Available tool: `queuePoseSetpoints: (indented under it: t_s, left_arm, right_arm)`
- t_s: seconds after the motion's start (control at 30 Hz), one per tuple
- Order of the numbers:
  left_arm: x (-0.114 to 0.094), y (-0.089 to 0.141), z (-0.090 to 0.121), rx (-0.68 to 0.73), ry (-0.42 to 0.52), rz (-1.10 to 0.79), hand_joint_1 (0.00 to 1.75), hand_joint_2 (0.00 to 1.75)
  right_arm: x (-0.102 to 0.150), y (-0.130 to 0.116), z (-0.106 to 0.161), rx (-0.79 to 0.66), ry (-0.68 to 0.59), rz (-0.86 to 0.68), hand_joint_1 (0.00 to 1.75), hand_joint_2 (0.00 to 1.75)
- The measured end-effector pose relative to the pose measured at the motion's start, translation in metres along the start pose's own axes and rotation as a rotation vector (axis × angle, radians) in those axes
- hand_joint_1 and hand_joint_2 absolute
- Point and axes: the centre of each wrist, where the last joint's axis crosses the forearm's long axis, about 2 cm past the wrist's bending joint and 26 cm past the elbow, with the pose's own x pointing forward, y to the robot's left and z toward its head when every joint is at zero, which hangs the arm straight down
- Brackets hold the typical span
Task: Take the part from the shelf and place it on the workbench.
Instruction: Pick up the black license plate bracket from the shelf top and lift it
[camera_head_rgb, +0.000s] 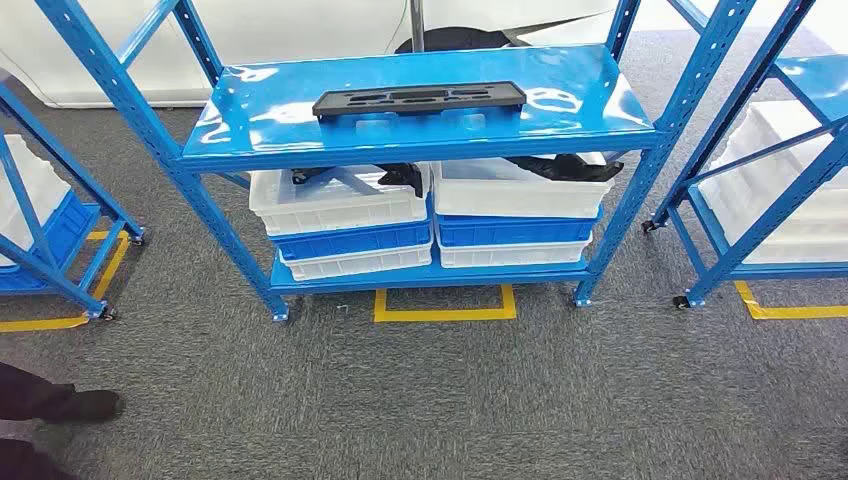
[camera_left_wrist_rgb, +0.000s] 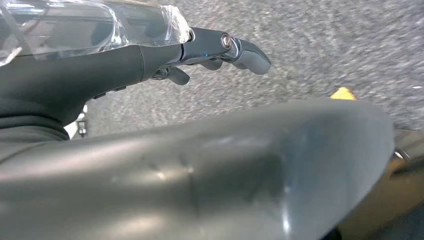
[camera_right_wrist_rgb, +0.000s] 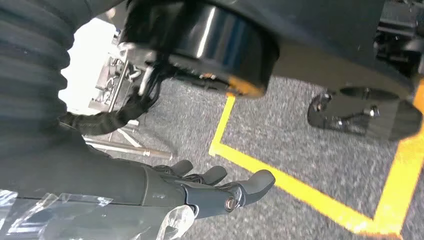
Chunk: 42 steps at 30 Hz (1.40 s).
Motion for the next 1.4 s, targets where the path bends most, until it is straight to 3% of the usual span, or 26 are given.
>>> queuePoseSetpoints:
  t_s: [0.23,0.37,0.8,1.0,1.13,1.4]
  left_arm:
    - [0.0,-0.001,0.0,-0.005,0.001,0.0,0.0,0.0]
    - [0.001,-0.003,0.001,-0.021,0.001,0.009,0.0,0.0]
    - [0.005,-0.001,0.0,-0.023,-0.015,0.014,0.0,0.0]
    - [-0.002,-0.007,0.002,-0.038,-0.003,0.007,0.0,0.0]
    - [-0.008,-0.005,0.001,-0.039,0.009,0.003,0.0,0.0]
    - [-0.001,-0.001,0.0,-0.037,-0.008,-0.01,0.0,0.0]
  right_arm:
    - [0.0,-0.002,0.0,-0.005,-0.001,0.006,0.0,1.75]
    - [0.002,-0.005,0.0,-0.007,-0.008,0.009,0.0,0.0]
    - [-0.009,0.0,-0.001,0.001,0.005,0.036,0.0,0.0]
    - [-0.017,0.002,-0.001,0.012,0.007,0.035,0.0,0.0]
    - [-0.014,0.004,-0.001,0.023,-0.024,0.035,0.0,0.0]
    - [-0.01,0.002,-0.001,0.029,-0.067,0.069,0.0,0.0]
